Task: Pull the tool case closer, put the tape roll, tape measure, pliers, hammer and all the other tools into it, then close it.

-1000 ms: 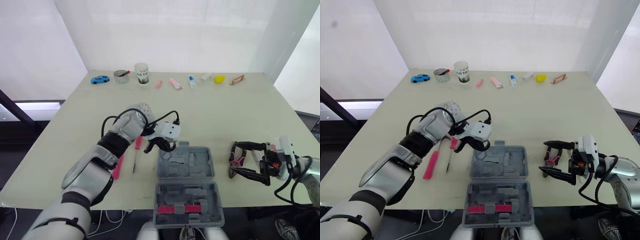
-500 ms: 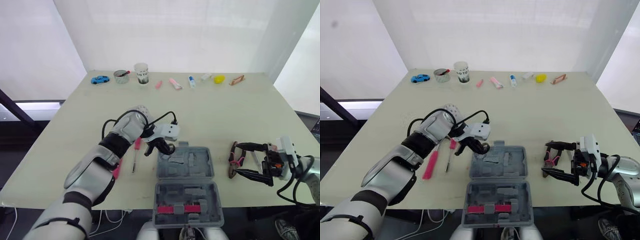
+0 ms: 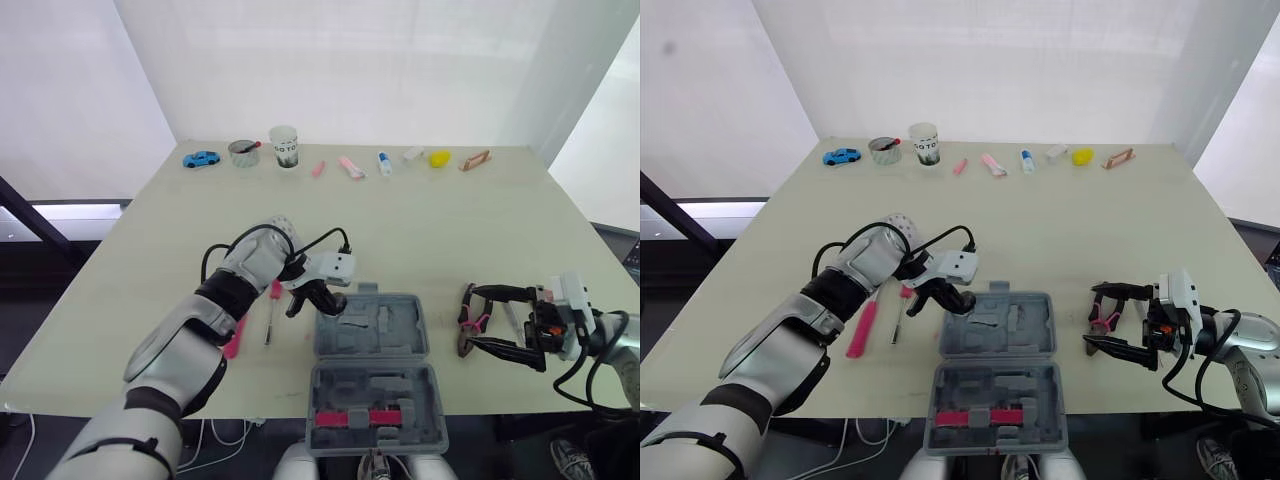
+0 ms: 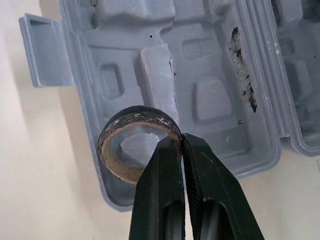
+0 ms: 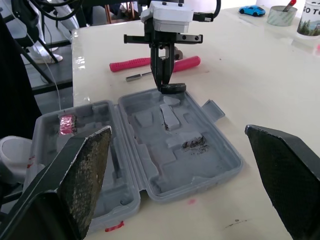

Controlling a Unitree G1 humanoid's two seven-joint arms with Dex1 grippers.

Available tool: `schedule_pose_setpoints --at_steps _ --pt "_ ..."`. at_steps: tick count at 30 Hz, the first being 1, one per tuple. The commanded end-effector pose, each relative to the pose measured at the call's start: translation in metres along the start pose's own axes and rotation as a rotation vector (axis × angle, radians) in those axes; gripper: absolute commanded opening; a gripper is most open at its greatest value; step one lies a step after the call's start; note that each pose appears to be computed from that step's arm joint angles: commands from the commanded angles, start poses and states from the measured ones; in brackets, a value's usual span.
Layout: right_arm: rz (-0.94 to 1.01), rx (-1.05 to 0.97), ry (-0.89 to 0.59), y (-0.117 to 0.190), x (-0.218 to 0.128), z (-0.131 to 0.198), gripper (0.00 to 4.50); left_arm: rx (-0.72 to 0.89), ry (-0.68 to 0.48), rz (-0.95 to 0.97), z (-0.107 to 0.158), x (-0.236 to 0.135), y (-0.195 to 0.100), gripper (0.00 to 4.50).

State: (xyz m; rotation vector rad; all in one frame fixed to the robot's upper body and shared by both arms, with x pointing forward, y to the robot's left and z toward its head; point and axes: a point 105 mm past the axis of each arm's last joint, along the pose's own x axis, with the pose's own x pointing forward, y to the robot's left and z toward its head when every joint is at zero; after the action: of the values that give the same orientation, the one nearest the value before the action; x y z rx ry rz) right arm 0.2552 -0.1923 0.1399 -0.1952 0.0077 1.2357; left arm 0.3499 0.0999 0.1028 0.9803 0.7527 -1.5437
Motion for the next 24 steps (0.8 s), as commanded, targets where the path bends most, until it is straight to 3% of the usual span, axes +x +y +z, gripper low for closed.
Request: schedule_pose_setpoints --at_steps 1,24 --pt "-0.006 -0.052 -0.026 -0.001 0.0 0.013 4.5 -0.003 -0.002 -0.019 -0.001 -0.002 0.0 0.09" --pt "-0.013 -0.047 -0.035 0.002 0.006 0.018 4.5 -0.026 0.003 0.026 -0.015 0.004 0.015 0.09"
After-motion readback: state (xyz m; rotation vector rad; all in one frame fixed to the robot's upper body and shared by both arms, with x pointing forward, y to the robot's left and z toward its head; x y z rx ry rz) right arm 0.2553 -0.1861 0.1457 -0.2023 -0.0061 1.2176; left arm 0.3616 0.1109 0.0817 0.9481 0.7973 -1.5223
